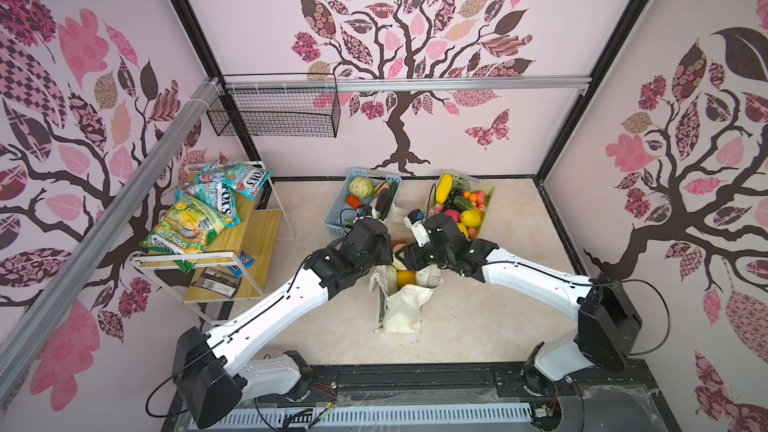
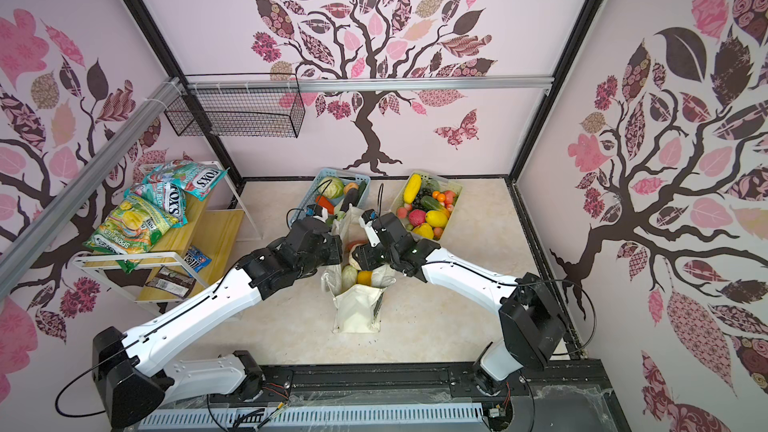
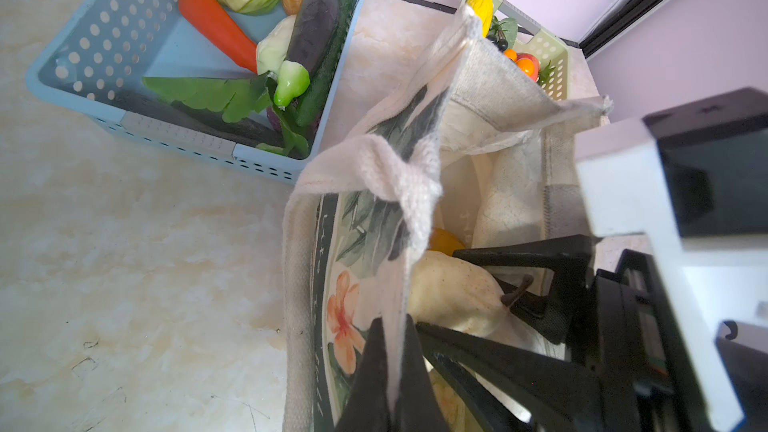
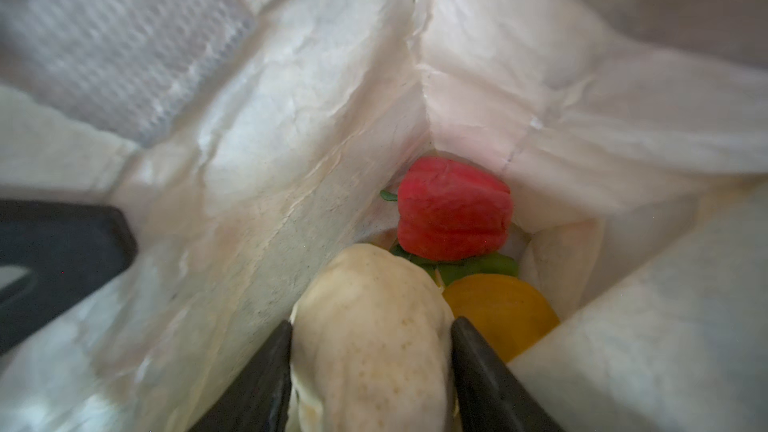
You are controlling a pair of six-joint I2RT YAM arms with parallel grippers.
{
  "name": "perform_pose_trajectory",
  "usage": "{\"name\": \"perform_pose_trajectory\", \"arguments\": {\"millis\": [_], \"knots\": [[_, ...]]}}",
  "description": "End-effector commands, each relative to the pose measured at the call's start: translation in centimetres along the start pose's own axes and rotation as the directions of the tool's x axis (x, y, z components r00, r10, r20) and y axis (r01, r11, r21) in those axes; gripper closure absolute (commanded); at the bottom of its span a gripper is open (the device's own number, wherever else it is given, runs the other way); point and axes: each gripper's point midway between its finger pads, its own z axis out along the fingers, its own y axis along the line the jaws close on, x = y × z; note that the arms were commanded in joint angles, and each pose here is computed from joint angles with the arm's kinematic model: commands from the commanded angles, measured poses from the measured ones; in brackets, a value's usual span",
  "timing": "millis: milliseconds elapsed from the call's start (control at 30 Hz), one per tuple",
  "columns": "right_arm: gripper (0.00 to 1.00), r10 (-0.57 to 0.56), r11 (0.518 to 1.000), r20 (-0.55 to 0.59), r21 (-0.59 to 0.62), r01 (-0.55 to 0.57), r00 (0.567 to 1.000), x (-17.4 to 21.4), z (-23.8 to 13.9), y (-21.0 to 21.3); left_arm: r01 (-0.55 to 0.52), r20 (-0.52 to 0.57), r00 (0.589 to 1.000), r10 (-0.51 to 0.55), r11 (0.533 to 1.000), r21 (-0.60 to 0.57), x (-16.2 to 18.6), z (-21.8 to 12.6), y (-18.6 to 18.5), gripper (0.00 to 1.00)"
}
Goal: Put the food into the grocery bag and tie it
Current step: 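Open the right gripper to release the pear and lift out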
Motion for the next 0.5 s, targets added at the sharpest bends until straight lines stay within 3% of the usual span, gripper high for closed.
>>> {"name": "perform_pose_trajectory", "arguments": {"millis": [0,467], "knots": [[0.38,-0.010,0.998,-0.069,0.054,0.014,0.998,1.8,1.1,-1.0,0.004,0.009,1.000,-0.004,1.000,0.007,0.0,0.1,-0.3,1.00],[0.31,-0.011,0.994,-0.120,0.108,0.024,0.993,3.2,2.3,-2.2,0.008,0.014,1.000,-0.008,1.000,0.003,0.1,-0.2,0.1,1.00]]}}
